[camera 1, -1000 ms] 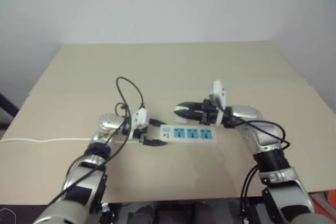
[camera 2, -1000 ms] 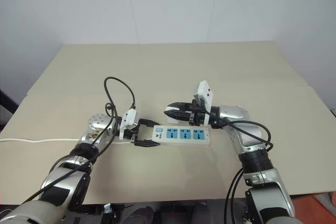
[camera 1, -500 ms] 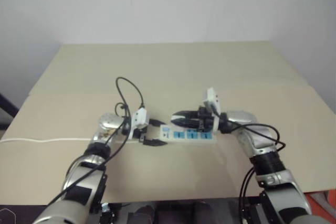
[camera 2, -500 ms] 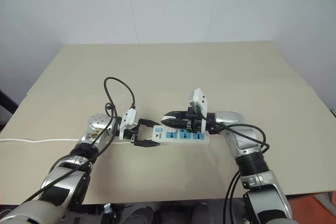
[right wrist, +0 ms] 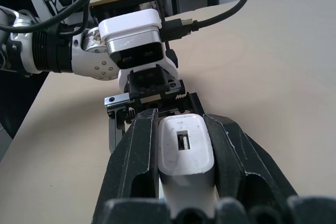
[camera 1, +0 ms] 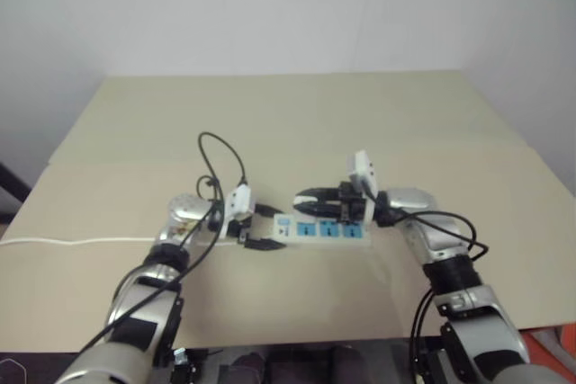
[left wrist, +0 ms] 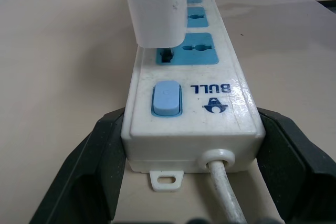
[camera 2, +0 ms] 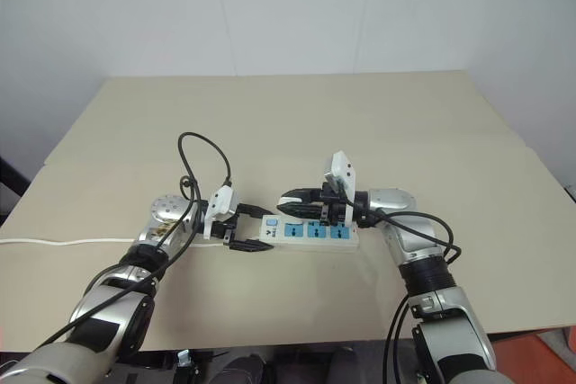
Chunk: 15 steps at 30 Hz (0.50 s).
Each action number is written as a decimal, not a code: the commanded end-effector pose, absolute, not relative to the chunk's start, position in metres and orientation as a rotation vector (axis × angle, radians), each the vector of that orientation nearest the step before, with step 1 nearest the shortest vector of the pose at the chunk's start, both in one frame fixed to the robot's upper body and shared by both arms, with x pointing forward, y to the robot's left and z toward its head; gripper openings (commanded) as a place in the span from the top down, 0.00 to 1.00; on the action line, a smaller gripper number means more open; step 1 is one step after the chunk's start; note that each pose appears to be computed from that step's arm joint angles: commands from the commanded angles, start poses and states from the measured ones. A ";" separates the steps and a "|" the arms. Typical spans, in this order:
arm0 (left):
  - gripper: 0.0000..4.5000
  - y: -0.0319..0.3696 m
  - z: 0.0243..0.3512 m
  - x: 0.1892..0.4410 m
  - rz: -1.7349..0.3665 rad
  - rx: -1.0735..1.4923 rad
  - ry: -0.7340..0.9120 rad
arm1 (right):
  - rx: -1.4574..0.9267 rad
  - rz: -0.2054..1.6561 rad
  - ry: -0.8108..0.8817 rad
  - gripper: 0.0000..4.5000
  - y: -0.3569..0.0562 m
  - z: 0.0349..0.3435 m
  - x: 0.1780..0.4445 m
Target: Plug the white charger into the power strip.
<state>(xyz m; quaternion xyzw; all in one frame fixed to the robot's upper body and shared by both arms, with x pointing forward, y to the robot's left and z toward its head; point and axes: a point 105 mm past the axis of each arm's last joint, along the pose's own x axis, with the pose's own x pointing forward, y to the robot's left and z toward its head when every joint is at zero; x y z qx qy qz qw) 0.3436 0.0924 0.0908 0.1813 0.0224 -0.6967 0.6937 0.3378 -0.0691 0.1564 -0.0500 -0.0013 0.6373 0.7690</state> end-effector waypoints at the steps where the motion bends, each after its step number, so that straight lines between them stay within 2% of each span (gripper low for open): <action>1: 0.28 0.096 0.084 0.341 -1.575 0.420 0.097 | -0.140 1.382 -0.030 0.74 -0.072 0.159 0.338; 15: 0.28 0.095 0.083 0.342 -1.579 0.408 0.112 | -0.187 1.424 -0.065 0.74 -0.068 0.147 0.333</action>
